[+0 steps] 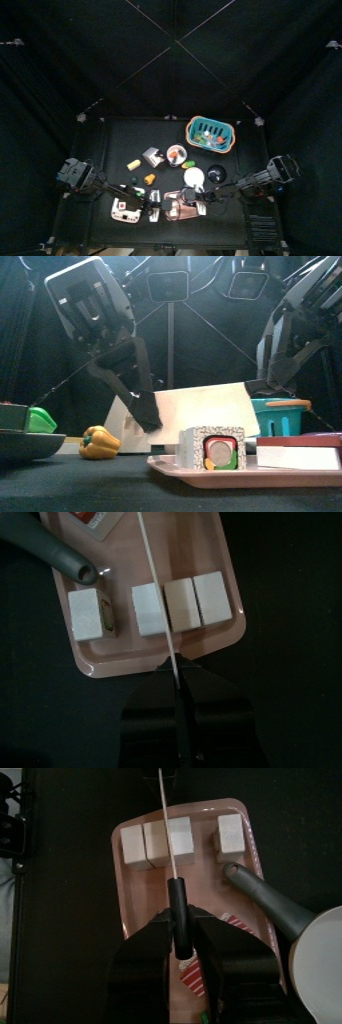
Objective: Cut sushi piece
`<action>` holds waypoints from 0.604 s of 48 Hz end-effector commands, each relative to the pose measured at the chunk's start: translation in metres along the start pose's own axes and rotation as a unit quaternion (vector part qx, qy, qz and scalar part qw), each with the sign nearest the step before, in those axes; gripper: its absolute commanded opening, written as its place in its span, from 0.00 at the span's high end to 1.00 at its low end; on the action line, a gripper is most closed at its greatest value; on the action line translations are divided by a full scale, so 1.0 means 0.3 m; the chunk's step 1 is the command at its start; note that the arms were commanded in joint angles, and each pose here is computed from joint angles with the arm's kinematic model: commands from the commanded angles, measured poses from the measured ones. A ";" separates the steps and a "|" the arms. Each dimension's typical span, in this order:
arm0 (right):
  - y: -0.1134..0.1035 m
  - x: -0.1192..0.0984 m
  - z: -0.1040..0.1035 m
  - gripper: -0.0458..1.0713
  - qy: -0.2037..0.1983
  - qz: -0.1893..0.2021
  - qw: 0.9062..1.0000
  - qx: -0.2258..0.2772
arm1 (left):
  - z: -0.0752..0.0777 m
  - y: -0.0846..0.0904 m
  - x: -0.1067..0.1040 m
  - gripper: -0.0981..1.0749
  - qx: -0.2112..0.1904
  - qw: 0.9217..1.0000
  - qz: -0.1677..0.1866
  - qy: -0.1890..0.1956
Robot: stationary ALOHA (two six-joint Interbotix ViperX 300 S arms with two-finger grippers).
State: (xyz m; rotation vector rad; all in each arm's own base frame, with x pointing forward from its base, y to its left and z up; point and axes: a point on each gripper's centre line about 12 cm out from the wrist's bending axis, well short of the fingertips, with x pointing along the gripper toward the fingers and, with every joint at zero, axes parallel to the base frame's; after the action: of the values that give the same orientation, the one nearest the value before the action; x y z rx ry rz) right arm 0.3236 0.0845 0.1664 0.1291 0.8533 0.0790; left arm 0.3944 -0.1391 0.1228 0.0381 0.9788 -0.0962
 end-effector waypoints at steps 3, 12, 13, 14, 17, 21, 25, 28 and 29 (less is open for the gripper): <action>0.001 -0.037 0.041 0.51 -0.024 0.004 1.000 0.004 | 0.040 -0.016 -0.028 0.66 0.002 1.000 -0.008 -0.021; 0.002 -0.047 0.047 0.51 -0.029 0.006 1.000 0.005 | 0.057 -0.018 -0.034 0.66 -0.005 1.000 -0.011 -0.027; 0.003 -0.047 0.045 0.51 -0.028 0.006 1.000 0.004 | 0.058 -0.021 -0.036 0.66 -0.005 1.000 -0.012 -0.028; 0.001 -0.047 0.046 0.51 -0.029 0.005 1.000 0.003 | 0.060 -0.021 -0.036 0.66 -0.005 1.000 -0.012 -0.028; 0.003 -0.047 0.045 0.51 -0.029 0.006 1.000 0.002 | 0.063 -0.019 -0.039 0.66 -0.006 0.999 -0.012 -0.030; 0.003 -0.049 0.046 0.51 -0.029 0.006 1.000 0.001 | 0.068 -0.020 -0.039 0.66 -0.007 0.999 -0.013 -0.031; 0.003 -0.051 0.048 0.51 -0.031 0.006 1.000 0.001 | 0.073 -0.021 -0.042 0.66 -0.006 0.999 -0.013 -0.034; 0.004 -0.056 0.051 0.51 -0.033 0.007 0.999 0.000 | 0.076 -0.021 -0.045 0.66 -0.007 0.999 -0.013 -0.035; 0.004 -0.057 0.052 0.51 -0.034 0.007 0.999 -0.001 | 0.076 -0.021 -0.045 0.66 -0.006 0.999 -0.013 -0.036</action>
State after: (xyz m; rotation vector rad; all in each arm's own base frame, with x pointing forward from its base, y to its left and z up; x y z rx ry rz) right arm 0.3222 0.0838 0.1729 0.1279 0.8359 0.0821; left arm 0.3984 -0.1412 0.1275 0.0192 0.9644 -0.0962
